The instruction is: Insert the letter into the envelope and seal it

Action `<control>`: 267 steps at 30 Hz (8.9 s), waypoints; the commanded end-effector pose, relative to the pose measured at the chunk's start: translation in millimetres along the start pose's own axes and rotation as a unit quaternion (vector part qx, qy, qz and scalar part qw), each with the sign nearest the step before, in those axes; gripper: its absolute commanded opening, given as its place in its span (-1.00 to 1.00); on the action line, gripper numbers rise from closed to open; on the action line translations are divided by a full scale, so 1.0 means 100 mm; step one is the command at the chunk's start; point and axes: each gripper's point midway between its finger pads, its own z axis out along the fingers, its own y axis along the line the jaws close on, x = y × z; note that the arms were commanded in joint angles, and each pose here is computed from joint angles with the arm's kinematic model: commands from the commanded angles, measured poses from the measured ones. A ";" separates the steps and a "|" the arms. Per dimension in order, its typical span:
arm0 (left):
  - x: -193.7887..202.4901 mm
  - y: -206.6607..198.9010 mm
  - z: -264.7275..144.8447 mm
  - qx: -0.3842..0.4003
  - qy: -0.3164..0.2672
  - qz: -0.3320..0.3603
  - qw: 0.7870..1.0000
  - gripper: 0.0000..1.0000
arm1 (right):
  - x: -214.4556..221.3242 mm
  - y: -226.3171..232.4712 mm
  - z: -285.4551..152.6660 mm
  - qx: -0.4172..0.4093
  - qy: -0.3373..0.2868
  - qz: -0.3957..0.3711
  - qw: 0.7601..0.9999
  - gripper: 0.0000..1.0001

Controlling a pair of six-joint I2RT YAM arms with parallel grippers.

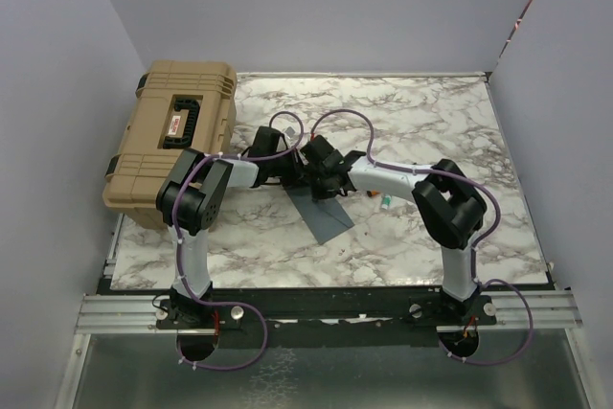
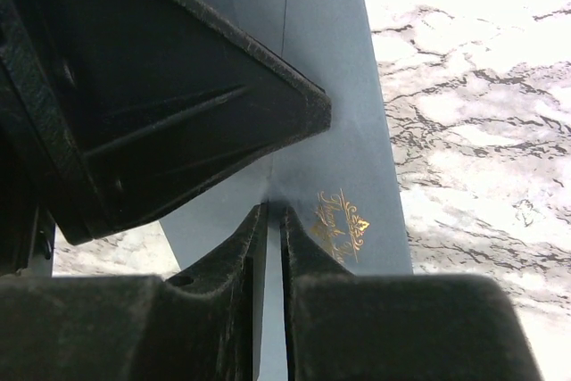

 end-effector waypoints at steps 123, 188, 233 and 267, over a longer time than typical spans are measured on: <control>0.46 0.85 0.04 -0.127 0.067 -0.061 0.988 -1.00 | 1.70 -1.14 -0.56 0.147 0.226 -0.067 0.961 -0.62; -0.13 0.58 0.08 -0.089 0.028 -0.022 0.995 -1.00 | 0.55 -0.23 -0.01 0.048 0.105 -0.002 0.993 -0.99; -0.57 -0.41 -0.21 0.011 -0.008 0.048 0.999 -1.00 | -0.39 -0.21 -0.21 -0.001 -0.024 -0.011 1.000 -0.67; -0.09 0.53 0.16 -0.115 0.047 -0.003 0.992 -1.00 | 0.87 -0.65 -0.19 0.006 0.142 -0.167 0.976 -0.39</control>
